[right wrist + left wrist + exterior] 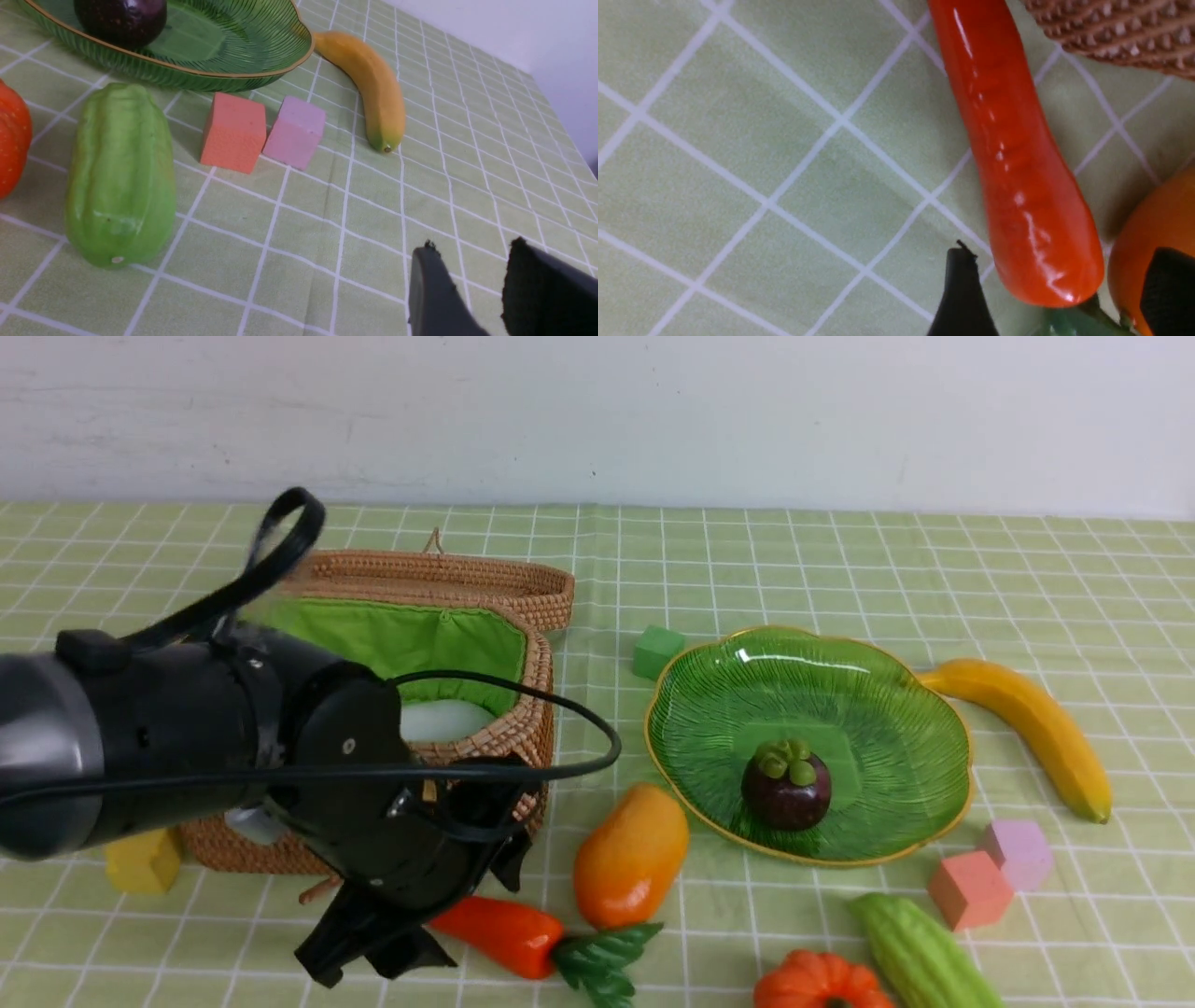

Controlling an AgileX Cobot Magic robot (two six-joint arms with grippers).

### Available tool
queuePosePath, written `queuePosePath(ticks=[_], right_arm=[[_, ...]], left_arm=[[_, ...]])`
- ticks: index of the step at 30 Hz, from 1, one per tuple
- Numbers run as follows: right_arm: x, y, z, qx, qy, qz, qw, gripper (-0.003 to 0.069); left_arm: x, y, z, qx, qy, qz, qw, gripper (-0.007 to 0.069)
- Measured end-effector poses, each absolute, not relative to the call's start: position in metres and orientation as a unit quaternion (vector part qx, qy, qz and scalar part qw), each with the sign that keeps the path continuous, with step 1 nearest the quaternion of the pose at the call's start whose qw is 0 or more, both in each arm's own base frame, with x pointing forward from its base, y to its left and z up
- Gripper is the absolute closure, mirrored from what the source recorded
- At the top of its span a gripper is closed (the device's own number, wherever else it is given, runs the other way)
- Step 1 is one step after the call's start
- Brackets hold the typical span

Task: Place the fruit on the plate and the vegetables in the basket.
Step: Use the left arm to grab a carrot and put it into the left basket

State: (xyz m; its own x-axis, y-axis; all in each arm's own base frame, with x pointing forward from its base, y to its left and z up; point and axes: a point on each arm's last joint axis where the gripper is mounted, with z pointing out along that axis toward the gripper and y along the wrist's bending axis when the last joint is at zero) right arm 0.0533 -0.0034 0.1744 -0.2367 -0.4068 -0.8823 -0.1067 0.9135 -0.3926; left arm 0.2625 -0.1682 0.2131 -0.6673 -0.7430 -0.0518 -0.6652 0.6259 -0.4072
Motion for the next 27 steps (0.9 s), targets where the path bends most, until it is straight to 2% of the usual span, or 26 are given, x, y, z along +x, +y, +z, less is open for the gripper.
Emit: queuePosePath(ticks=[9, 13, 27], right_arm=[[0.053, -0.003, 0.174, -0.165, 0.776, -0.126, 0.595, 0.0419], [0.053, -0.003, 0.174, -0.165, 0.776, -0.126, 0.595, 0.0419], [0.053, -0.003, 0.174, -0.165, 0.777, -0.126, 0.595, 0.0419]], left_arm=[[0.277, -0.174, 0.191, -0.437, 0.872, -0.187, 0.119, 0.0145], [0.279, -0.175, 0.180, -0.441, 0.873, -0.174, 0.110, 0.0145], [0.281, -0.177, 0.167, -0.442, 0.877, -0.160, 0.102, 0.0149]])
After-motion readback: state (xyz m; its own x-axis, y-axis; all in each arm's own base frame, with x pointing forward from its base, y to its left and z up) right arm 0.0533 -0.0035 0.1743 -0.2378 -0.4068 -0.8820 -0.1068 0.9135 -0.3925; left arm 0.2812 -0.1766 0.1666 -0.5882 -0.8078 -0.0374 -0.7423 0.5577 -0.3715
